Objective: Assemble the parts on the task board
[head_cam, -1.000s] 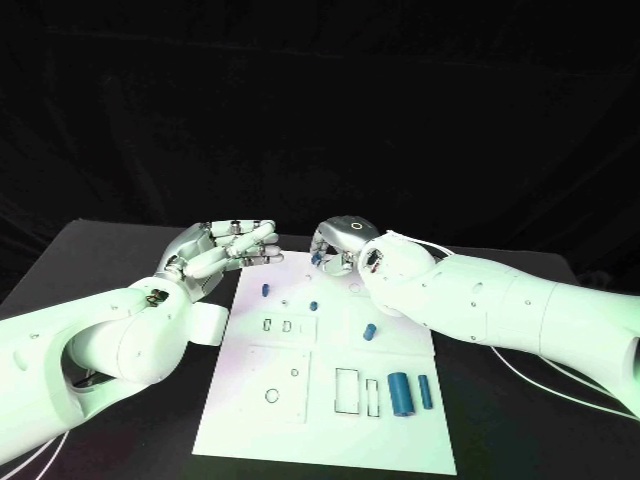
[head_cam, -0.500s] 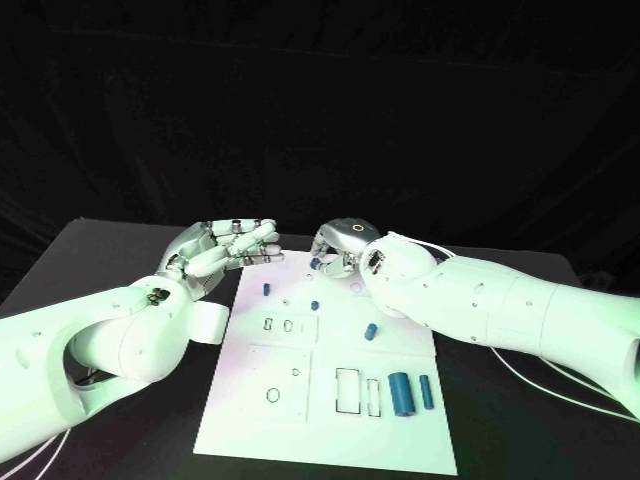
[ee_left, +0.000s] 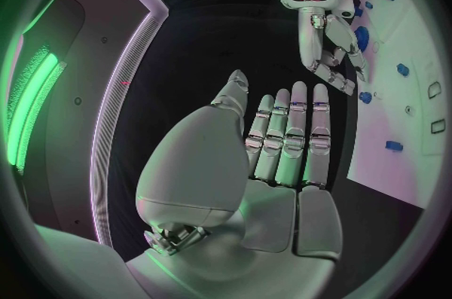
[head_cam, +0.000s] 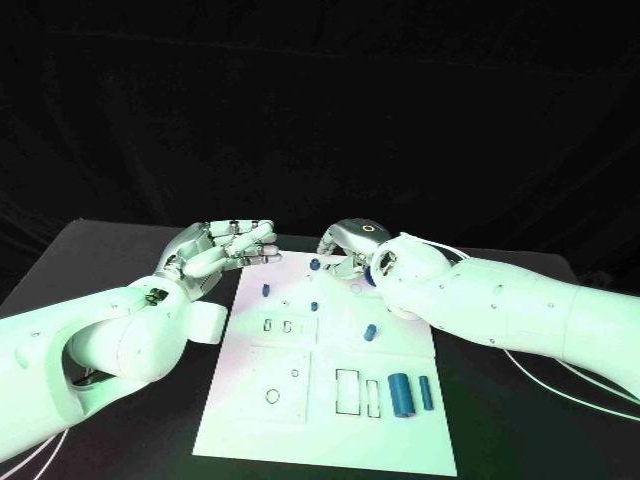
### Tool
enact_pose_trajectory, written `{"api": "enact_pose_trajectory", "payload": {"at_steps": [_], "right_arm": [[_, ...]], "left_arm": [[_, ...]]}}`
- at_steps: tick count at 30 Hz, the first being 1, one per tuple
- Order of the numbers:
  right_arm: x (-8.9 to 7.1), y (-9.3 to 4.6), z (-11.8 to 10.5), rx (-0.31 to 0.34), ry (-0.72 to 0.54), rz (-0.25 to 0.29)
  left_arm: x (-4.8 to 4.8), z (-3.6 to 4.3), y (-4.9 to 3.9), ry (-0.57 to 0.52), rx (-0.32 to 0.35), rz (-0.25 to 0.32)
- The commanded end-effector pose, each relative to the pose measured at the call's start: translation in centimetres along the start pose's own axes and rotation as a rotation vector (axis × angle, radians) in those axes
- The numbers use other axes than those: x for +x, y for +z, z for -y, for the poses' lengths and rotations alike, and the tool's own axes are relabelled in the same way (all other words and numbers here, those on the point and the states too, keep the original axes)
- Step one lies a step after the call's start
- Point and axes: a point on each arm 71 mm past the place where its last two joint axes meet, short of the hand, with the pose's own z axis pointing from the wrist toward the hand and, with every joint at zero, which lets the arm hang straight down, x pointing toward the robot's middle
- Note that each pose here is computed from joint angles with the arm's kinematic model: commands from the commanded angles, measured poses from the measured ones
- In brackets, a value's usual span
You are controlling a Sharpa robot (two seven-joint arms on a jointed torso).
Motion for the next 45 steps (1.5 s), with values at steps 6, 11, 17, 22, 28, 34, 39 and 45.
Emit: {"api": "enact_pose_trajectory", "payload": {"at_steps": [6, 11, 17, 22, 28, 34, 39, 45], "right_arm": [[-3.3, -4.0, 3.8, 0.1, 0.125, 0.022], [-4.0, -5.9, 6.3, 0.176, 0.161, -0.014], [-3.9, -6.9, 8.2, 0.233, 0.168, -0.089], [-3.3, -6.8, 8.7, 0.257, 0.173, -0.123], [-2.3, -6.3, 8.6, 0.265, 0.182, -0.144], [-1.4, -5.7, 8.0, 0.254, 0.17, -0.16], [-0.9, -5.5, 7.7, 0.255, 0.166, -0.172], [-0.5, -5.2, 7.5, 0.251, 0.165, -0.182]], "left_arm": [[-0.42, 0.21, -0.14, 0.003, 0.006, -0.004], [-0.72, 0.22, -0.16, 0.006, 0.006, 0.001], [-0.96, 0.21, -0.16, 0.008, 0.005, 0.005], [-1.06, 0.16, -0.11, 0.008, 0.001, 0.007], [-1.12, 0.12, -0.07, 0.008, -0.002, 0.007], [-1.07, 0.06, -0.04, 0.006, -0.007, 0.002], [-1.02, 0.01, 0.02, 0.006, -0.012, 0.001], [-0.95, -0.04, 0.09, 0.005, -0.013, 0.0]]}}
